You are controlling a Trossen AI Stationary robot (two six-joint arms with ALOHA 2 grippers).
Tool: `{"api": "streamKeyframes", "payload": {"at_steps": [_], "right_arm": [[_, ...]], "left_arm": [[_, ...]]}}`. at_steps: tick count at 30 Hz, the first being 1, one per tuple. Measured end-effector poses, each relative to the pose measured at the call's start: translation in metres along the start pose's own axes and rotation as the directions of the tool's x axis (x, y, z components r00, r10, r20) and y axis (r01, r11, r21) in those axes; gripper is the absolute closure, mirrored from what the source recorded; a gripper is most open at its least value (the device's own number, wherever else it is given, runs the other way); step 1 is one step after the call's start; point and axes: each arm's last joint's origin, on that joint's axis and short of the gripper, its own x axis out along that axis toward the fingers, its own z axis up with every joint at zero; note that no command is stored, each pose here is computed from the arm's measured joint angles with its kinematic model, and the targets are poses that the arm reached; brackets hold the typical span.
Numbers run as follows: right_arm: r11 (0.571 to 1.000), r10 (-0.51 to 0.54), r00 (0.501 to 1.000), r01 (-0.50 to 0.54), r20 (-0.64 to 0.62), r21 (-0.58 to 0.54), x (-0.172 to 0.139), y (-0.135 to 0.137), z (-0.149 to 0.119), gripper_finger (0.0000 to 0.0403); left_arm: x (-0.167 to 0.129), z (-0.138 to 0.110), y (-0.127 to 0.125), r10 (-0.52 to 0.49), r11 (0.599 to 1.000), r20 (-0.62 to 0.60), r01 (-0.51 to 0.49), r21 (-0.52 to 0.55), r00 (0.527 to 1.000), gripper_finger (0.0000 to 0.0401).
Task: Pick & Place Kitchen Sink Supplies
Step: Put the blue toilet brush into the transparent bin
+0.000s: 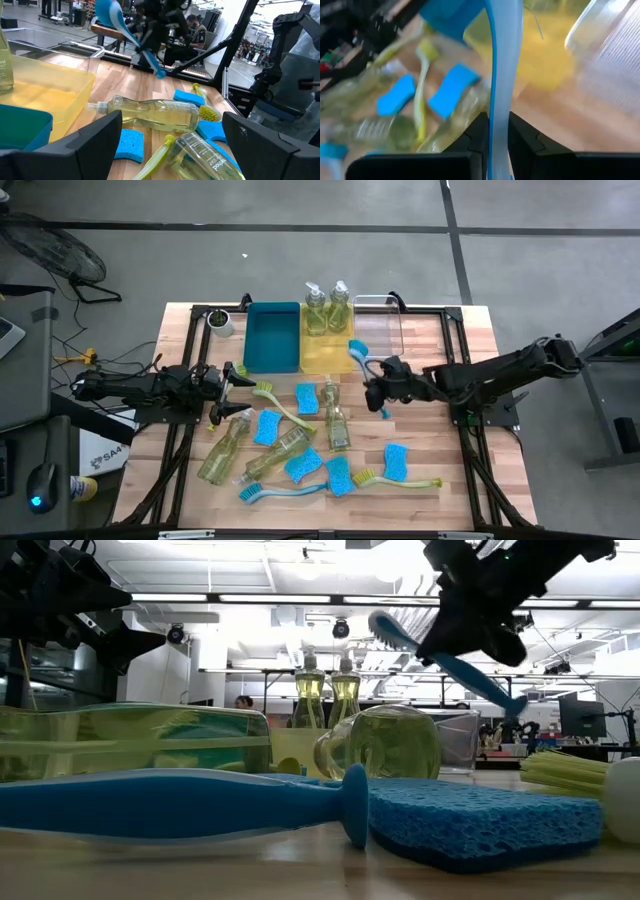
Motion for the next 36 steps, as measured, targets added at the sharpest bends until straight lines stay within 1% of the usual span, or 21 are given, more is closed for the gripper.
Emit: {"api": "streamKeyframes", "payload": {"at_steps": [4,8,11,13,17,20,23,26,32,36], "right_arm": [[0.999,-0.017,0.995,0.02,0.101,-0.03,-0.006,-0.008,0.021,0.0356],[0.993,-0.066,0.981,0.082,0.185,-0.084,-0.014,-0.011,0.046,0.0356],[0.98,-0.105,0.957,0.145,0.272,-0.133,-0.022,-0.009,0.069,0.0363],[0.97,-0.142,0.936,0.196,0.323,-0.143,-0.025,-0.01,0.083,0.0363],[0.95,-0.211,0.903,0.28,0.375,-0.14,-0.026,-0.023,0.106,0.0353],[0.941,-0.27,0.887,0.325,0.375,-0.092,-0.022,-0.041,0.116,0.0351],[0.922,-0.333,0.88,0.378,0.339,-0.078,-0.016,-0.06,0.123,0.0359],[0.909,-0.372,0.87,0.412,0.323,-0.062,-0.008,-0.074,0.131,0.0363],[0.921,-0.344,0.896,0.38,0.281,-0.087,0.021,-0.093,0.142,0.0346],[0.935,-0.307,0.921,0.339,0.239,-0.103,0.034,-0.103,0.145,0.0355]], "left_arm": [[0.0,0.0,0.0,0.0,1.0,0.0,0.0,0.0,1.0,0.0061],[0.0,0.0,0.0,0.0,1.0,0.0,0.0,0.0,1.0,0.0061],[0.0,0.0,0.0,0.0,1.0,0.0,0.0,0.0,1.0,0.0061],[0.0,0.0,0.0,0.0,1.0,0.0,0.0,0.0,1.0,0.0061],[0.0,0.0,0.0,0.0,1.0,0.0,0.0,0.0,1.0,0.0061],[0.0,0.0,0.0,0.0,1.0,0.0,0.0,0.0,1.0,0.0061],[0.0,0.0,0.0,0.0,1.0,0.0,0.0,0.0,1.0,0.0061],[0.0,0.0,0.0,0.0,1.0,0.0,0.0,0.0,1.0,0.0061],[0.0,0.0,0.0,0.0,1.0,0.0,0.0,0.0,1.0,0.0061],[0.0,0.0,0.0,0.0,1.0,0.0,0.0,0.0,1.0,0.0061]]}}
